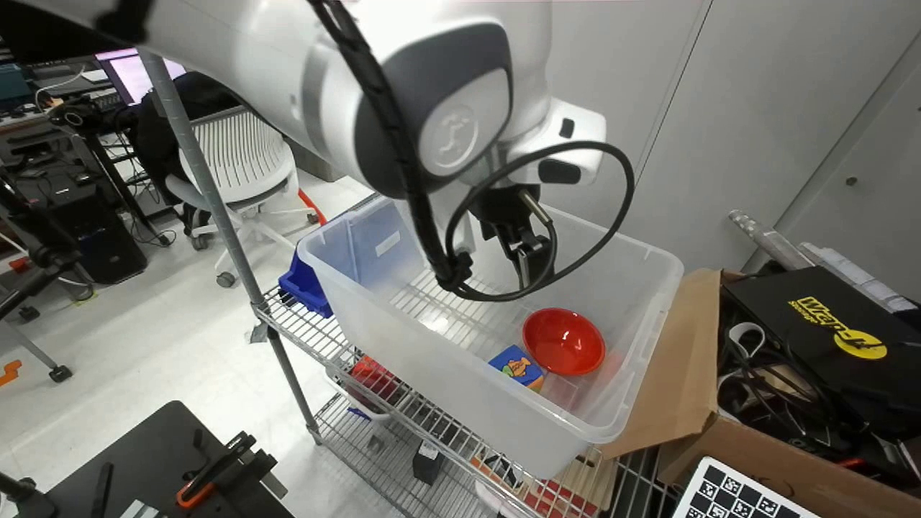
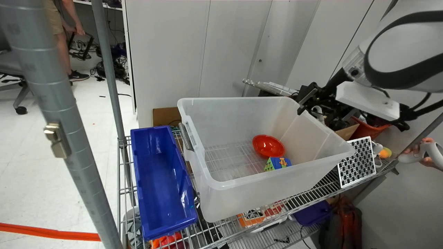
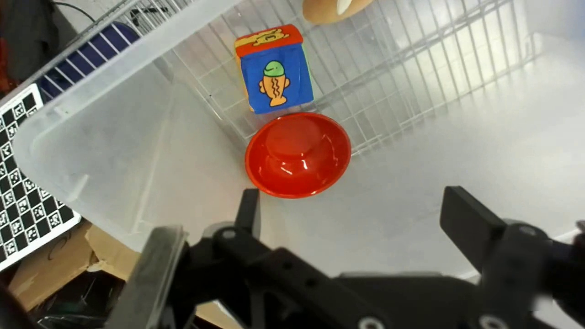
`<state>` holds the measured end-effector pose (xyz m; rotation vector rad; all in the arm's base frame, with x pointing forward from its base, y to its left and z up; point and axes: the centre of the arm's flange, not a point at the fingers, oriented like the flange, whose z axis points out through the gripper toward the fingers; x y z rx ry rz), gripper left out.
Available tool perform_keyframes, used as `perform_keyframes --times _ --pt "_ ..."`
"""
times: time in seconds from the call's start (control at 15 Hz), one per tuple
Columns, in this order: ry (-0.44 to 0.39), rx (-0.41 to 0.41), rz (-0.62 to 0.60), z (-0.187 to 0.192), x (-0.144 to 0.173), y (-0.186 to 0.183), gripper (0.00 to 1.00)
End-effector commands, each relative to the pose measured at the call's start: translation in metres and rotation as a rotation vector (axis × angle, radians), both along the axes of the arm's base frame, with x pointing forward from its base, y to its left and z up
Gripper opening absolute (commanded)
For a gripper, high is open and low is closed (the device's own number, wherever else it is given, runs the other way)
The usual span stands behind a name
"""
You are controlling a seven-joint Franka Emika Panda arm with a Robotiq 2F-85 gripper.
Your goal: Put the cube in the bowl
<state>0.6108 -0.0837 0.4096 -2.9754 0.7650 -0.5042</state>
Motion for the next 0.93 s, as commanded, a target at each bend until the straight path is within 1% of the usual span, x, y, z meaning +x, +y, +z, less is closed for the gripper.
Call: perform_keyframes --times 0.0,0.13,0.27,0.4,0.67,0.87 --pt "0.003 0.008 -0.052 -0.045 0.063 -0.016 1.0" --pt "0.023 -0.007 -0.067 -0.08 0.078 -0.02 1.0" --pt "0.034 -0.002 -0.09 -0.114 0.09 -0.023 1.0" --pt "0.063 -0.016 -0.115 -0.148 0.1 -0.027 1.0" --pt "0.122 -0.046 -0.145 -0.203 0.109 -0.035 1.0" --pt "0.153 -0.057 -0.13 -0.229 0.106 -0.031 1.0"
